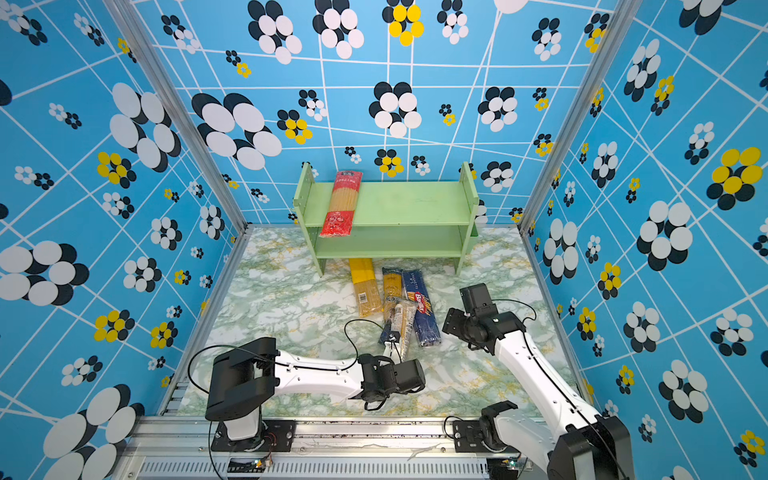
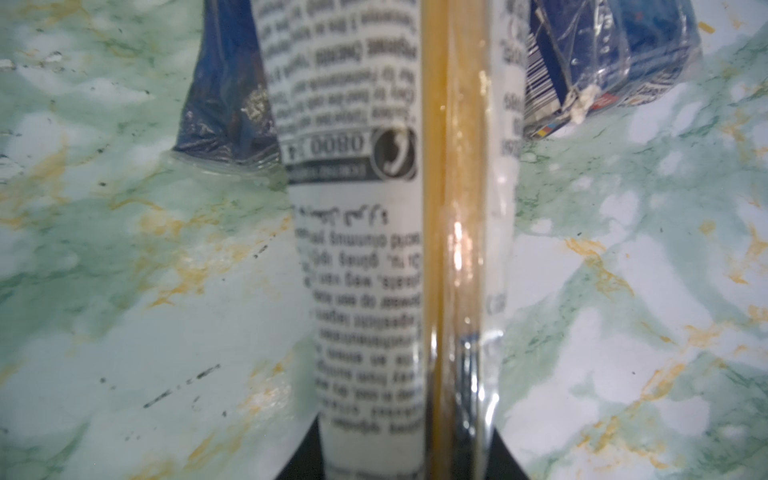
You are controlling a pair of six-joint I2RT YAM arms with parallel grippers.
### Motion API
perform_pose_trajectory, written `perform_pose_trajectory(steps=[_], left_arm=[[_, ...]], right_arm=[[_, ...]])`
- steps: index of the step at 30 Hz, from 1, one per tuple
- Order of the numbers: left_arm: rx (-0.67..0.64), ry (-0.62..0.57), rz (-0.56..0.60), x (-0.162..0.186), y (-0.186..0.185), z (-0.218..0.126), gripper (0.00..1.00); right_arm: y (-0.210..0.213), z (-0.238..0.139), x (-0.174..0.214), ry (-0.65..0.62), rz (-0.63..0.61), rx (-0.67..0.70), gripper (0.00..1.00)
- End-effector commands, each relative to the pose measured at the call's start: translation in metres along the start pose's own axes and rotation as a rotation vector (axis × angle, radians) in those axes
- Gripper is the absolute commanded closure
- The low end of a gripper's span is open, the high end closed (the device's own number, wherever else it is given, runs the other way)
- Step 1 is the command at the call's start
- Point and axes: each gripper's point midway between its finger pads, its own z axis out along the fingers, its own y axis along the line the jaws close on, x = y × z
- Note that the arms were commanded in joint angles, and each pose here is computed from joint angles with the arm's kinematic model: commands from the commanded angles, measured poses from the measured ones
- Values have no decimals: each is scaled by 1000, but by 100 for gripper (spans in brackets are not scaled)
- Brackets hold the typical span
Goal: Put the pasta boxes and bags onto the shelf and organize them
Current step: 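Lift the white-labelled bag upright with the left gripper toward the shelf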
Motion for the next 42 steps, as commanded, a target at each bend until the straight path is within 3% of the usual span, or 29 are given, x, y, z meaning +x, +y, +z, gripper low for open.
perform_pose_trajectory(steps=[1, 13, 21, 42], left_arm=[[-33, -15, 31, -11, 17, -14, 100], [133, -109, 78, -47, -5, -71, 100], [199, -200, 79, -73, 2, -119, 100], [452, -514, 165, -161, -7, -270, 100]], right_arm=[[-2, -3, -3, -14, 16, 4, 25], [1, 0, -6, -1, 5, 9, 26], [5, 2, -10, 3, -1, 2, 25], [29, -5, -17, 23, -71, -94, 24]])
